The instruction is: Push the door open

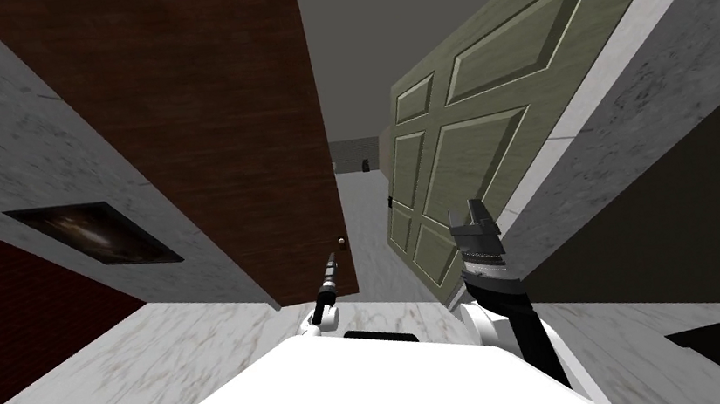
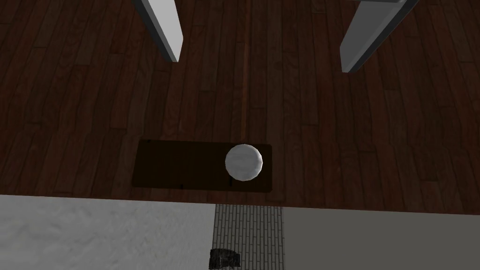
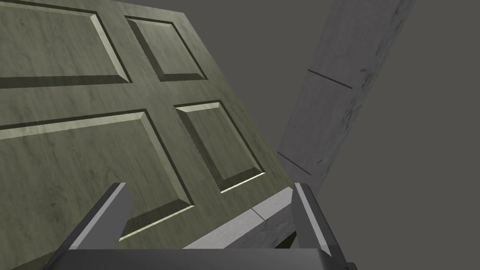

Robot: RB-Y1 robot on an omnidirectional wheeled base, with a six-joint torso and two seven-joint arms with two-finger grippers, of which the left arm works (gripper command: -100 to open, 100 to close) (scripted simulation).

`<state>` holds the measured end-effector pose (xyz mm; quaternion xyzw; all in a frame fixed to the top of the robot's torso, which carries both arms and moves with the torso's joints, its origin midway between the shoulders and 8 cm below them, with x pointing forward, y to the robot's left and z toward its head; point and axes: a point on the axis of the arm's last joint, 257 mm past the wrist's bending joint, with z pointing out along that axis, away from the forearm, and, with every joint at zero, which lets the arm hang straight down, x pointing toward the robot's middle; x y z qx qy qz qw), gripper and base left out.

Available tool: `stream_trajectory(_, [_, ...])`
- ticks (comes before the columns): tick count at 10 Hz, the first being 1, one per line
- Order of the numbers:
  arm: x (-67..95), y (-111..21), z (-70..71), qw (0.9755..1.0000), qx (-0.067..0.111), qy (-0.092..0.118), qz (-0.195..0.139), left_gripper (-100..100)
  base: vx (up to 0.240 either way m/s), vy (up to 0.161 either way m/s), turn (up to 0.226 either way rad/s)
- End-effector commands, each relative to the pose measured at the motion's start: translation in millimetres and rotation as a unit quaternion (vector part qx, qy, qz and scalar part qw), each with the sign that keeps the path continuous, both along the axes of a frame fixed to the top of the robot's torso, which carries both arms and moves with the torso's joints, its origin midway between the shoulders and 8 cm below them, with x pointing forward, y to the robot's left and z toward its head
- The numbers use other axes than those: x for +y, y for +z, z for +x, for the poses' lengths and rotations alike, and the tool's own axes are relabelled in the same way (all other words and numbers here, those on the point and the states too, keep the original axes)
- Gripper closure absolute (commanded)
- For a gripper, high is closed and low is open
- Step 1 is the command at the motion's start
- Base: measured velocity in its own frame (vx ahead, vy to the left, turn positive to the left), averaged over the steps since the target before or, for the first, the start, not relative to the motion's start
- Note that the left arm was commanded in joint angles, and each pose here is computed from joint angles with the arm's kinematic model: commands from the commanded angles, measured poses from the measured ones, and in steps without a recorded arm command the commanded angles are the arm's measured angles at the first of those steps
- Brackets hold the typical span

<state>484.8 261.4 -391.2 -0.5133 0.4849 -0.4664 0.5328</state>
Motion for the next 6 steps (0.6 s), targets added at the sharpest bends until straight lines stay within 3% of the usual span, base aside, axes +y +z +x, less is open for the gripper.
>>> stream_trajectory(1, [-7.6, 0.1, 0.3, 1.0000, 0.000, -0.002, -0.007, -100, -0.198, -0.062, 0.024])
stream_trajectory(2, [-14.7, -0.1, 0.6, 0.9999, 0.000, -0.003, -0.015, -100, -0.174, -0.069, 0.024])
stream_trajectory(3, [-10.4, -0.9, 1.2, 0.9999, 0.001, -0.002, -0.010, -100, -0.074, -0.033, 0.005])
stream_trajectory(6, [2.9, 0.4, 0.1, 1.0000, -0.002, 0.003, -0.001, -100, 0.146, 0.006, -0.024])
